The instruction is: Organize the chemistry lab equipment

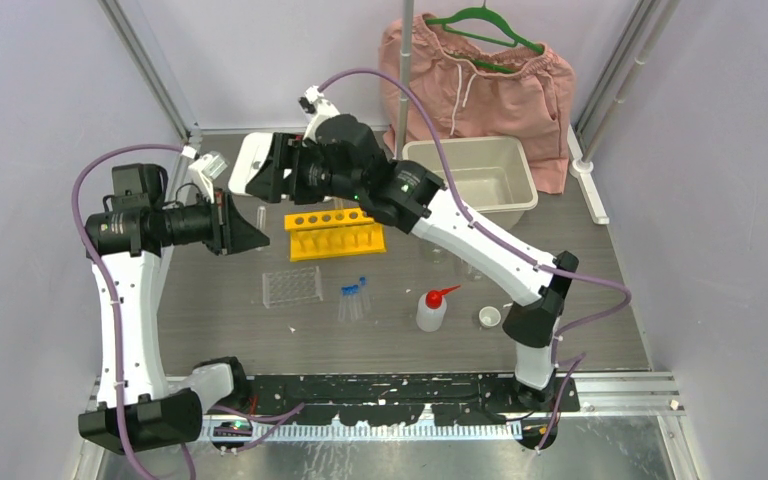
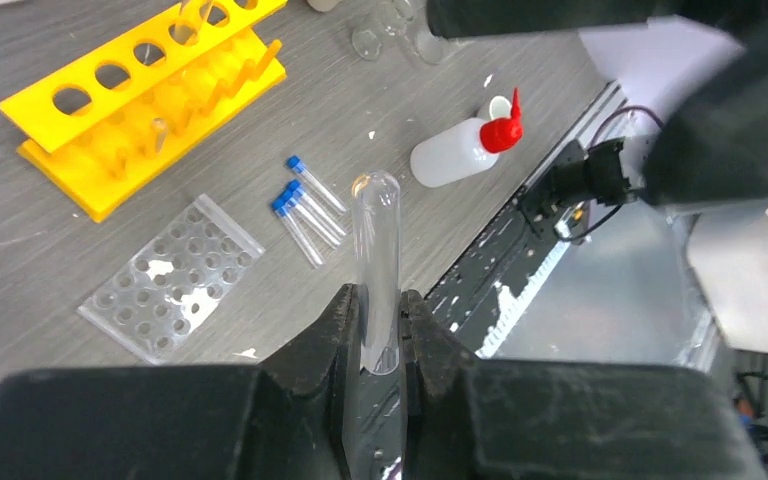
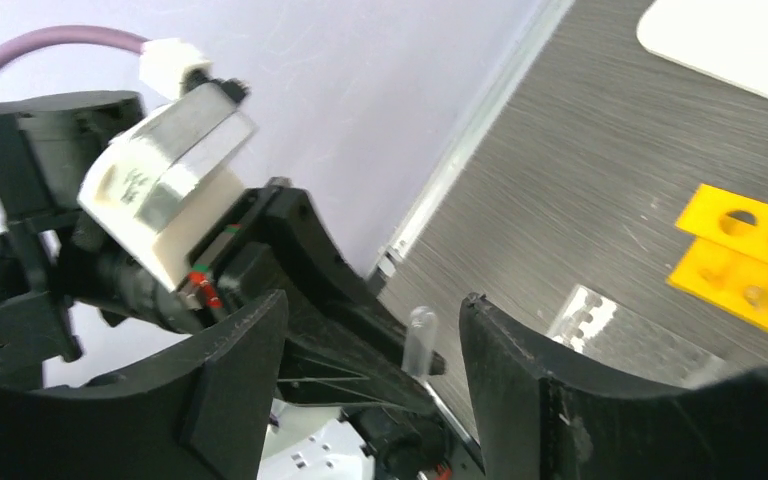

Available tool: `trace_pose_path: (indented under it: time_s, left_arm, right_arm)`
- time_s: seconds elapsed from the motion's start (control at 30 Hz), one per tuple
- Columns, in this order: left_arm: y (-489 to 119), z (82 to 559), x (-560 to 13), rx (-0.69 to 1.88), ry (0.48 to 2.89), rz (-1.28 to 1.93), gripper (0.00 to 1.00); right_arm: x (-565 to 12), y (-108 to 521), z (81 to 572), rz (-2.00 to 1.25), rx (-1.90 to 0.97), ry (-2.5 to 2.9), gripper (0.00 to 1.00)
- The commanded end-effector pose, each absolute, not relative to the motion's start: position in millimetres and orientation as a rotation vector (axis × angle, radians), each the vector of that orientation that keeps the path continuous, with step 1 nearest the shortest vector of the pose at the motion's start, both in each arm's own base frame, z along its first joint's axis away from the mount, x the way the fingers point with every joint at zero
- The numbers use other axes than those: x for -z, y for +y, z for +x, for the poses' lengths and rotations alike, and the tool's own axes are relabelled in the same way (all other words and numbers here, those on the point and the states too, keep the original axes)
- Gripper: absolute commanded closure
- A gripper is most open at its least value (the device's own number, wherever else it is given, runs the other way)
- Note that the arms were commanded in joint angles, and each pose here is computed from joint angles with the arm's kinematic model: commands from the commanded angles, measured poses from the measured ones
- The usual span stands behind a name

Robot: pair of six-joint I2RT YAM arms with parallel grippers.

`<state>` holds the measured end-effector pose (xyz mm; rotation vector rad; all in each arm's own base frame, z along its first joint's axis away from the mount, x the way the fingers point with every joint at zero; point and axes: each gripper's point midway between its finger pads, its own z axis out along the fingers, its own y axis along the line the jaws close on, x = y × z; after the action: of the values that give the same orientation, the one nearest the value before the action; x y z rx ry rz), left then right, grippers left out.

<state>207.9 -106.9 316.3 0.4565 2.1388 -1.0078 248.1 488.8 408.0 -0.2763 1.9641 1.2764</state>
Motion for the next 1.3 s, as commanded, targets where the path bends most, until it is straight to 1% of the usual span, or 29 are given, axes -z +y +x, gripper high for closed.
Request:
trace_pose_path:
  time_s: [0.0,0.07,0.2,0.53,0.87,1.07,1.1,1.13,1.17,1.23,1.27]
  left_arm:
    - [-108.4,196.5,-320.4,0.926,2.039,0.607,1.0]
    - [-109.0,194.9,-321.5,0.907,2.013,0.629,1.0]
    - [-109.8,191.3,-322.5,0.881,1.977,0.66,1.0]
    - [-109.2,191.3,-312.5,0.887,2.01,0.662,1.0]
    - [-106.4,197.1,-302.7,0.883,2.048,0.636,1.0]
    - [-105.0,200.3,-298.2,0.876,2.059,0.625,0.99]
    - [-104.4,201.3,-298.0,0.872,2.06,0.623,0.97]
    - [-103.7,202.6,-297.5,0.867,2.064,0.616,0.9]
    - [-102.6,204.2,-297.0,0.859,2.068,0.608,0.74]
    - [-99.6,208.2,-295.2,0.839,2.087,0.578,0.35]
    - [-97.6,210.4,-294.4,0.827,2.097,0.561,0.18]
  right_arm:
    - [-372.0,471.9,222.6,-0.499,-1.176,2.174,0.31]
    - [-371.0,472.1,217.7,-0.529,-1.191,2.182,0.31]
    - [-369.6,475.4,213.6,-0.552,-1.22,2.189,0.34]
    - [-365.1,494.8,215.2,-0.538,-1.292,2.204,0.44]
    - [-360.8,502.8,221.6,-0.542,-1.278,2.206,0.63]
    - [-356.9,500.0,223.1,-0.556,-1.242,2.213,0.88]
    - [-356.3,498.3,224.4,-0.555,-1.227,2.213,0.9]
    - [-356.9,495.7,225.0,-0.557,-1.21,2.209,0.93]
    - [-357.5,492.6,226.2,-0.557,-1.19,2.205,0.95]
    - [-356.1,483.1,233.4,-0.554,-1.117,2.195,0.98]
    - [-354.1,477.2,238.1,-0.55,-1.068,2.191,0.99]
